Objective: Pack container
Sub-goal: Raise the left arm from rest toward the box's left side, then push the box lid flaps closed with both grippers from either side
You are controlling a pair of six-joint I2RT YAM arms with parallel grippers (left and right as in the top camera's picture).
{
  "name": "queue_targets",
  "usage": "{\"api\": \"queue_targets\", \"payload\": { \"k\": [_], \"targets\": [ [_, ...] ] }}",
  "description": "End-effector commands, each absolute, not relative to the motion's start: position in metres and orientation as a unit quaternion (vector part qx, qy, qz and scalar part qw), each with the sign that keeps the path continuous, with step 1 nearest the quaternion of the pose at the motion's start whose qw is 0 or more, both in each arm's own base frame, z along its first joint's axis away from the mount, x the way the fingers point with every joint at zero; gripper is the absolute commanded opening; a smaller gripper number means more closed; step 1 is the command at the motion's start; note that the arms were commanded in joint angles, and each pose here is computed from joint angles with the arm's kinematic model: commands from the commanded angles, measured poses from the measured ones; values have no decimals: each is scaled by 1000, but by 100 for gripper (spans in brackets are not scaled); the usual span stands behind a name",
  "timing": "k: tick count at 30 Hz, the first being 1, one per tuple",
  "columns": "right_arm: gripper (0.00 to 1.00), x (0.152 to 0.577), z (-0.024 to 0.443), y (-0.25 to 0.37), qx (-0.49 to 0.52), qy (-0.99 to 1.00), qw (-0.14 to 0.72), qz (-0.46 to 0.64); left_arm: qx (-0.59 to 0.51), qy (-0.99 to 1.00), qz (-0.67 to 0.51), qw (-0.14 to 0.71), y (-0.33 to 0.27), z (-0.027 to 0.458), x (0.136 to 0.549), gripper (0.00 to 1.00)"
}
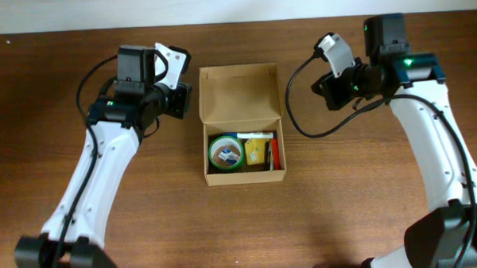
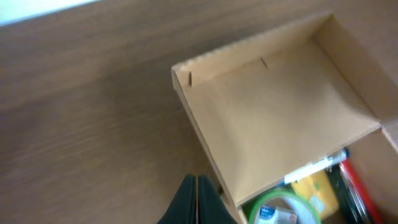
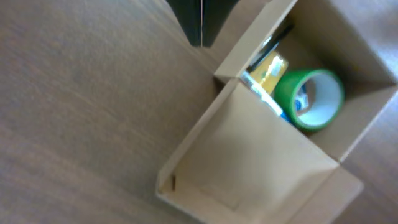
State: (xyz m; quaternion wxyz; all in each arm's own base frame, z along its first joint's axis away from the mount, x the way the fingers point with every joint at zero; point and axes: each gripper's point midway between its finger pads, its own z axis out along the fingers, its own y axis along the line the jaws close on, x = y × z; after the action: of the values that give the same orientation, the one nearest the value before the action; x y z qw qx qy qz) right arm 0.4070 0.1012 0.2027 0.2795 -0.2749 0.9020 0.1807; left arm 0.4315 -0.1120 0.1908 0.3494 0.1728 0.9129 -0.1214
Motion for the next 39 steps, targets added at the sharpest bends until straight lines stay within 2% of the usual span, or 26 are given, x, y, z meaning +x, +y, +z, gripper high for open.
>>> {"api": "queue_targets", "payload": {
  "k": [1, 12, 17, 25, 33, 39],
  "targets": [
    [4, 408, 179, 102, -232, 913, 267, 202, 132, 916, -183, 333, -117, 176, 444, 2],
    [4, 429, 143, 103, -177, 911, 304, 213, 2, 938, -228, 260, -101, 97, 471, 2],
    [4, 441, 114, 110, -139, 917, 281, 247, -53, 936, -249, 242, -101, 73, 481, 2],
    [4, 451, 72, 132, -106, 906, 242, 331, -67, 912, -331, 231, -125, 59, 494, 2],
    [4, 453, 70, 160, -101, 863, 225, 440, -42, 895, -370, 244, -137, 70, 499, 2],
    [4, 449, 80, 168, -116, 842, 224, 477, -36, 894, -375, 242, -143, 72, 497, 2]
  ]
}}
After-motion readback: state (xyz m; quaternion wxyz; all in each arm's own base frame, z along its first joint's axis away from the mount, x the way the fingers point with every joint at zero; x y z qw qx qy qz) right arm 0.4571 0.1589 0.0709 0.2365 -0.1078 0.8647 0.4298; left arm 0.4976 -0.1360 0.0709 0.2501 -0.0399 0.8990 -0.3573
